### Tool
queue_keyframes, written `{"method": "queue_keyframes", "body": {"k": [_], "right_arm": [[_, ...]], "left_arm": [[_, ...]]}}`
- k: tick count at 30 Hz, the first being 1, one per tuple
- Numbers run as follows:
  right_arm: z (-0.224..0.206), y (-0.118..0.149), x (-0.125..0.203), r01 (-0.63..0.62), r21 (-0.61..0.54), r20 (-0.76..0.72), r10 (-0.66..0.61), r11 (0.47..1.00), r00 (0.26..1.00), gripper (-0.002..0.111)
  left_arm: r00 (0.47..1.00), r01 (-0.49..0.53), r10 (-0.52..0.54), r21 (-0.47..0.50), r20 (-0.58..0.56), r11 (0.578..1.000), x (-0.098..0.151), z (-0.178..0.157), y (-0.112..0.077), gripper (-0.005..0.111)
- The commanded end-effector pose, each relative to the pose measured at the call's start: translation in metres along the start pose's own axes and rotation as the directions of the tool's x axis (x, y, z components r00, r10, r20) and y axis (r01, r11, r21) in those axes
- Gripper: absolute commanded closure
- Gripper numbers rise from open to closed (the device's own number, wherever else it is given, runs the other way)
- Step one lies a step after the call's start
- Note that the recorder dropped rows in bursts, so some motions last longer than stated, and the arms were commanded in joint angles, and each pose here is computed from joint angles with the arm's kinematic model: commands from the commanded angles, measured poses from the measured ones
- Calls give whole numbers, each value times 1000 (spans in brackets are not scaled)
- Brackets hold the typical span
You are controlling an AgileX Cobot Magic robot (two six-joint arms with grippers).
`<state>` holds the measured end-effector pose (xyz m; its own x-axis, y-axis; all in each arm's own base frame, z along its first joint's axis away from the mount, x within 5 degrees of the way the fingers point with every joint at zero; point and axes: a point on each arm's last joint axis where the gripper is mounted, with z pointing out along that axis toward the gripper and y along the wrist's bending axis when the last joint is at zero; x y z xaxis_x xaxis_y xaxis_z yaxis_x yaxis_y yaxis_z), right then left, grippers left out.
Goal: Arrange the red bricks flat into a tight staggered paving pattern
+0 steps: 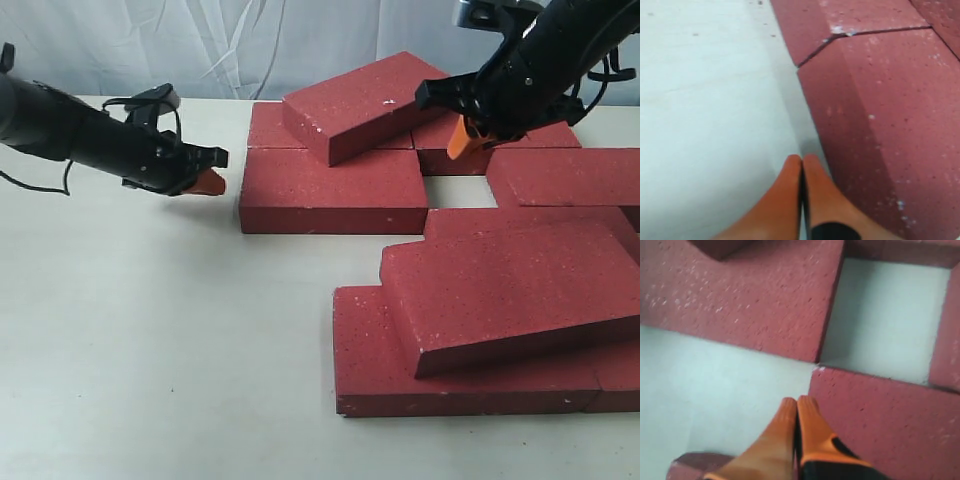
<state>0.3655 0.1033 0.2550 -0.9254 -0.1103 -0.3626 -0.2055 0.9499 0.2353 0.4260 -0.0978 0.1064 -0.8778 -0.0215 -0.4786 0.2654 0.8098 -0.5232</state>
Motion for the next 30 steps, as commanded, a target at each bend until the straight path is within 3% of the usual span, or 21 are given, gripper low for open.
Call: {"method": "queue_keyframes", "body": {"k": [1,11,17,30], "right_arm": [[10,-18,-15,-20,123,134,3,992,991,109],[79,-35,-45,-47,144,179,21,988,984,109],[112,-42,-48,-78,137,227,45,988,973,109],[143,-50,-44,-98,131,239,65,987,969,109]], "left_arm": [[999,35,-35,19,-5,999,-4,-11,6,107],[999,4,0,74,-51,997,3,1,-18,107],[998,48,-45,96,-32,994,2,5,-27,107],[1000,10,-9,66,-22,998,7,20,-48,107]]}}
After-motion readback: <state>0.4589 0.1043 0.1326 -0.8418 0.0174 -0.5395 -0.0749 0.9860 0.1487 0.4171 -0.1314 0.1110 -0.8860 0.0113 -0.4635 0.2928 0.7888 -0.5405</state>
